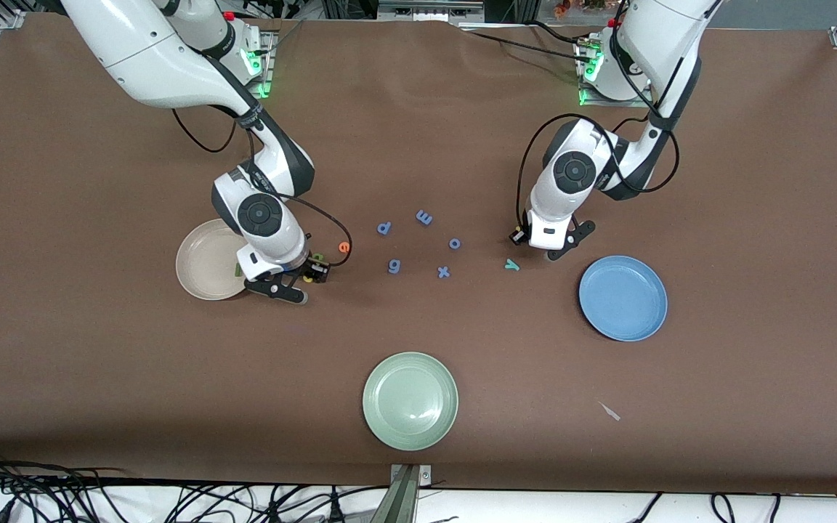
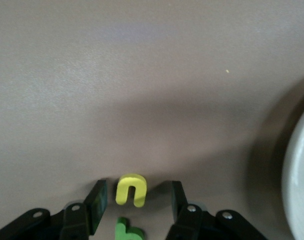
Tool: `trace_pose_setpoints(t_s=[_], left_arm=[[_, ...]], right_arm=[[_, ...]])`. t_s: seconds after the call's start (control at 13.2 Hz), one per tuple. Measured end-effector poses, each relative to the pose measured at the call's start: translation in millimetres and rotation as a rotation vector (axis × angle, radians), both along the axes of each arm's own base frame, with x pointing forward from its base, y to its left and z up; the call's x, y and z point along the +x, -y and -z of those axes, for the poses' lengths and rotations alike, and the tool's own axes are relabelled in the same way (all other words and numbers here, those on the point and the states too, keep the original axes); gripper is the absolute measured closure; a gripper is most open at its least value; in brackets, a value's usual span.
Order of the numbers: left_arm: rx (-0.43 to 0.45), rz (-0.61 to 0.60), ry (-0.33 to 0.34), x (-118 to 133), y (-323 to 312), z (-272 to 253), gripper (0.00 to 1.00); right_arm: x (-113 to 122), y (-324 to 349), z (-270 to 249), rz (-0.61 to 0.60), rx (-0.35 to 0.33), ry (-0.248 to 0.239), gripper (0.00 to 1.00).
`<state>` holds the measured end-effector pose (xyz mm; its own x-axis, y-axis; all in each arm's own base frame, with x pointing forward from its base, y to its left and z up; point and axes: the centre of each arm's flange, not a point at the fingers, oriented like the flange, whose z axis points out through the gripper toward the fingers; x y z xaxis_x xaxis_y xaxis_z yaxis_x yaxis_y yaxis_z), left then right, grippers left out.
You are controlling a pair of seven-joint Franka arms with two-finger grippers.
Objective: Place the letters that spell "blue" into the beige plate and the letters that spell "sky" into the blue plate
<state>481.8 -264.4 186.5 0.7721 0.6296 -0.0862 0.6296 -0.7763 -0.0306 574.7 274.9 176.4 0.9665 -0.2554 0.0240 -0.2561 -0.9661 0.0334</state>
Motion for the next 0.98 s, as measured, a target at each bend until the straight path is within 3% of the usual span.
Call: trace_pose_setpoints(t_s=[0.08, 0.15, 0.3, 0.38, 0.68, 0.98], left_arm=[[0.004, 0.014, -0.003, 7, -3, -9, 0.75], [0.012, 0.042, -0.009, 17, -9, -20, 0.75], [0.051, 0.113, -0.012, 48, -34, -51, 0.75], [0.065, 0.148, -0.007, 64, -52, -64, 0.75], [0.061, 0.324, 0.022, 109, -130, -83, 0.75], [0.085, 0.420, 0.034, 135, -185, -48, 0.75]], right_arm=[[0, 0, 1, 0.000, 0.003, 0.002, 0.49], [0, -1, 1, -0.001, 0.004, 0.003, 0.49], [0, -4, -1, -0.004, 0.011, 0.009, 0.71], [0, -4, -1, -0.004, 0.010, 0.009, 0.75], [4, 0, -10, -0.049, -0.018, 0.001, 0.75], [17, 49, -70, -0.200, -0.129, -0.067, 0.75]])
